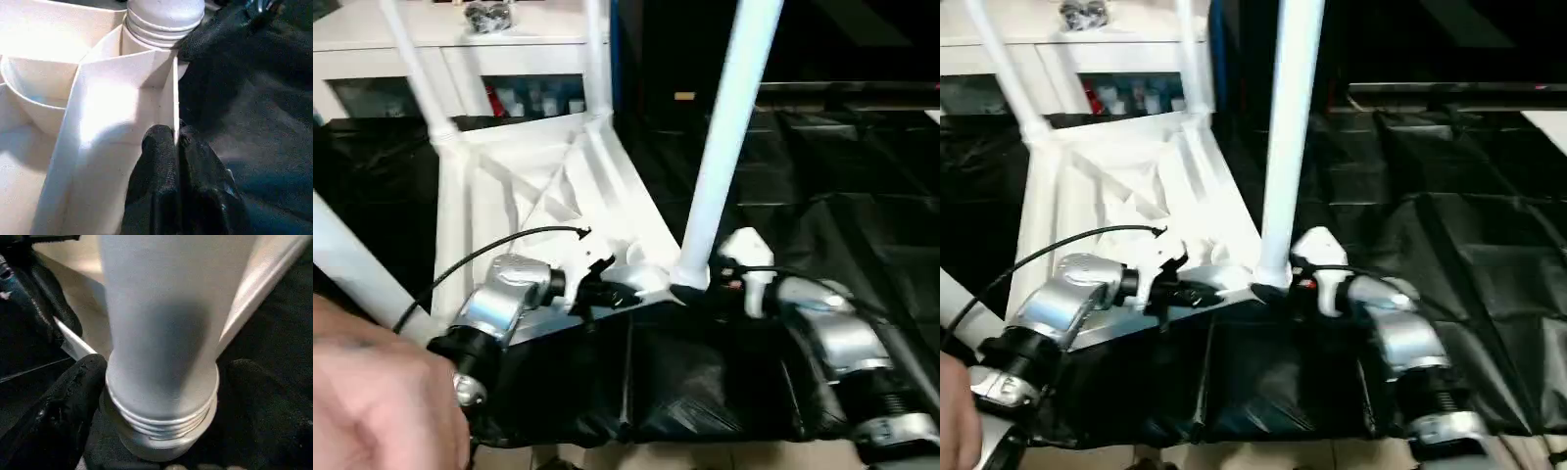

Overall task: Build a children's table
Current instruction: Rotate leg to tighten

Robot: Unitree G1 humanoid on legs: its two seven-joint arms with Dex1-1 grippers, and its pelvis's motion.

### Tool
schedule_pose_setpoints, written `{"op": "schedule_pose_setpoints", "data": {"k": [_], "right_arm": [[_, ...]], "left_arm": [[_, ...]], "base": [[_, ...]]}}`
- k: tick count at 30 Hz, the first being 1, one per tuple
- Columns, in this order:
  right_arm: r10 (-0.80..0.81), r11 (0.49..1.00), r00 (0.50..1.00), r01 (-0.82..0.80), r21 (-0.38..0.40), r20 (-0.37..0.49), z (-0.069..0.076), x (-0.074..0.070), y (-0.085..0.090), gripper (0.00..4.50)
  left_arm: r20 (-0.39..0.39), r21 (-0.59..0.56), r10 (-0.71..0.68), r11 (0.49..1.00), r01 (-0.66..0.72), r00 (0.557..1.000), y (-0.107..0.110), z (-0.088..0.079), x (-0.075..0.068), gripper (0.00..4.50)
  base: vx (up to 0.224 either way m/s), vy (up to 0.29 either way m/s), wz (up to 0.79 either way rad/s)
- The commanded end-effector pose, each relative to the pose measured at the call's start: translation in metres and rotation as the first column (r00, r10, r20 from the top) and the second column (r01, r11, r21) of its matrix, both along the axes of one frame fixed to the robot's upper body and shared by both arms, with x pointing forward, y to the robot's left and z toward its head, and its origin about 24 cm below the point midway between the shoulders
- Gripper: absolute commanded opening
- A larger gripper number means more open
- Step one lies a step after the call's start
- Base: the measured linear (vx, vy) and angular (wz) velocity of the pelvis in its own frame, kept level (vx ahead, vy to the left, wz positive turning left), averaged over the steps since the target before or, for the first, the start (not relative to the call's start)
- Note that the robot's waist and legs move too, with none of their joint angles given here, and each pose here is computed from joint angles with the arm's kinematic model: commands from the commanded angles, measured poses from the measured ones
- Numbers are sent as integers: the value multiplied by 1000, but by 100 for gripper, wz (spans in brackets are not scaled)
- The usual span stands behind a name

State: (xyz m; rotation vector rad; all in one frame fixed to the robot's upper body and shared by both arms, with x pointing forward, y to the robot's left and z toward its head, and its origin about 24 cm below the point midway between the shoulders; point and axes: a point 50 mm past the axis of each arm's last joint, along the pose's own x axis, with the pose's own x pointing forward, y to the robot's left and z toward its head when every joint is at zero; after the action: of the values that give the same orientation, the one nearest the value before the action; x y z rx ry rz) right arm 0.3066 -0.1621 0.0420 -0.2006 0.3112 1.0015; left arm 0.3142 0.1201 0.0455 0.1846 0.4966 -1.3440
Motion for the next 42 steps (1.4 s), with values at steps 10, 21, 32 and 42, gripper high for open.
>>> {"op": "schedule_pose_setpoints", "data": {"k": [10, 21, 32, 42], "right_arm": [[127, 992, 991, -127, -12, -32, 0, 10, 19, 446], [163, 986, 986, -162, 45, -35, -2, 11, 33, 362], [-200, 975, 979, 203, 95, -45, -31, 2, 71, 281], [-267, 955, 964, 264, 139, 7, -24, 3, 94, 340]], "left_arm": [[7, -27, -138, 990, 138, 990, -1, 7, -3, 0], [-4, -21, -122, 992, 122, 992, 7, 5, -6, 0], [14, -34, 137, 990, -137, 990, -27, -7, 3, 0], [44, -44, 114, 993, -112, 992, -51, -9, -3, 0]], "base": [[0, 0, 0], [0, 0, 0], [0, 0, 0], [0, 0, 0]]}}
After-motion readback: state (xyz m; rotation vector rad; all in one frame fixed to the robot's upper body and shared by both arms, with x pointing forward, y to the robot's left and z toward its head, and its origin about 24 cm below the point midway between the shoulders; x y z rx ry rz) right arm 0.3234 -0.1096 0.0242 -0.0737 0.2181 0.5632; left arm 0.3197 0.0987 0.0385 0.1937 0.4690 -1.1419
